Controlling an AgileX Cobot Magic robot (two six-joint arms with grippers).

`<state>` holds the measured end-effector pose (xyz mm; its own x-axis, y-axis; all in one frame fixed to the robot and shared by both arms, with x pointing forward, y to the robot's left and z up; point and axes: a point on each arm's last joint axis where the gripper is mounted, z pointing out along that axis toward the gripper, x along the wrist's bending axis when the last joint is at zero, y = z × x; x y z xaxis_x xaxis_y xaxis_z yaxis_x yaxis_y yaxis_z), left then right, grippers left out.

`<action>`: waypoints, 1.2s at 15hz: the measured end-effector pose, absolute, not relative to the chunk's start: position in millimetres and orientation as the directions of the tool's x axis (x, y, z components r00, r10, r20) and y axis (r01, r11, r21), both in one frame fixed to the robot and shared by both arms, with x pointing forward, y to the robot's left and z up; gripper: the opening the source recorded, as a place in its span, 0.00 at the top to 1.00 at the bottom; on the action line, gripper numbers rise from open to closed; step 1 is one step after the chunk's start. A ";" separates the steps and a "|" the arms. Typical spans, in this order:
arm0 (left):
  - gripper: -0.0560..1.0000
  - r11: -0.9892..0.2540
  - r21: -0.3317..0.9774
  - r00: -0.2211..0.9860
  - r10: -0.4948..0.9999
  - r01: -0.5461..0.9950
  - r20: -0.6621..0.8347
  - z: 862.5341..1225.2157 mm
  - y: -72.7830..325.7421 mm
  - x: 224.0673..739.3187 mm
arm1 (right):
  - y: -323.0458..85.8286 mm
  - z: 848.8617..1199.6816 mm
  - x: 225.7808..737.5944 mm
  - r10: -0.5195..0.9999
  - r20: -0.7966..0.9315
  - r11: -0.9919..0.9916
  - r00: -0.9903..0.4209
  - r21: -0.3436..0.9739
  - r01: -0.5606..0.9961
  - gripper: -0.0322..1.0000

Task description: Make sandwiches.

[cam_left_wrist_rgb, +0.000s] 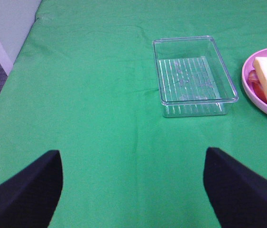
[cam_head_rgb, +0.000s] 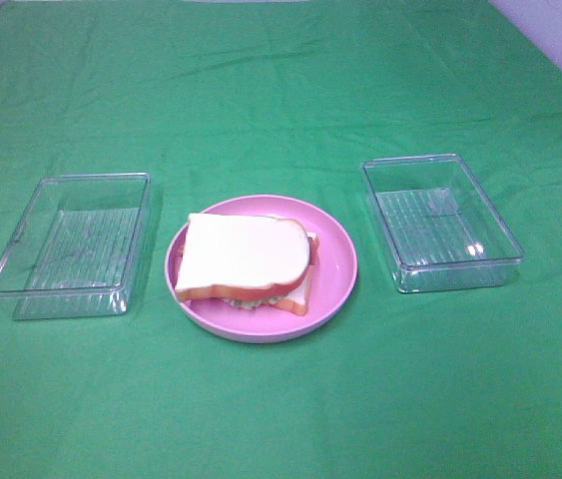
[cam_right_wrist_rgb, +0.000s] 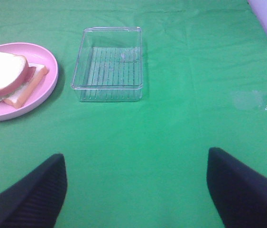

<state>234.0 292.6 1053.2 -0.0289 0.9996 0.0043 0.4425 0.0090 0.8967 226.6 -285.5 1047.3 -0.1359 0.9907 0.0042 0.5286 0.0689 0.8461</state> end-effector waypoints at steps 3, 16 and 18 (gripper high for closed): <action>0.22 0.009 0.897 -0.029 1.000 0.443 0.004 1053.2 292.6 234.0 | -285.4 1047.3 226.3 0.991 0.004 0.069 -0.136 0.847 0.527 0.23; 0.22 0.008 0.897 -0.028 1.000 0.443 0.005 1053.2 292.6 234.0 | -284.9 1047.4 226.2 0.990 0.010 0.066 -0.140 0.848 0.527 0.23; 0.22 0.008 0.897 -0.028 1.000 0.443 0.005 1053.2 292.6 234.0 | -284.9 1047.4 226.2 0.990 0.010 0.066 -0.140 0.848 0.527 0.23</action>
<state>234.0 292.6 1053.2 -0.0285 0.9996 0.0052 0.4425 0.0080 0.8967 226.2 -284.9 1047.4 -0.1398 0.9901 0.0096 0.5265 0.0662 0.8476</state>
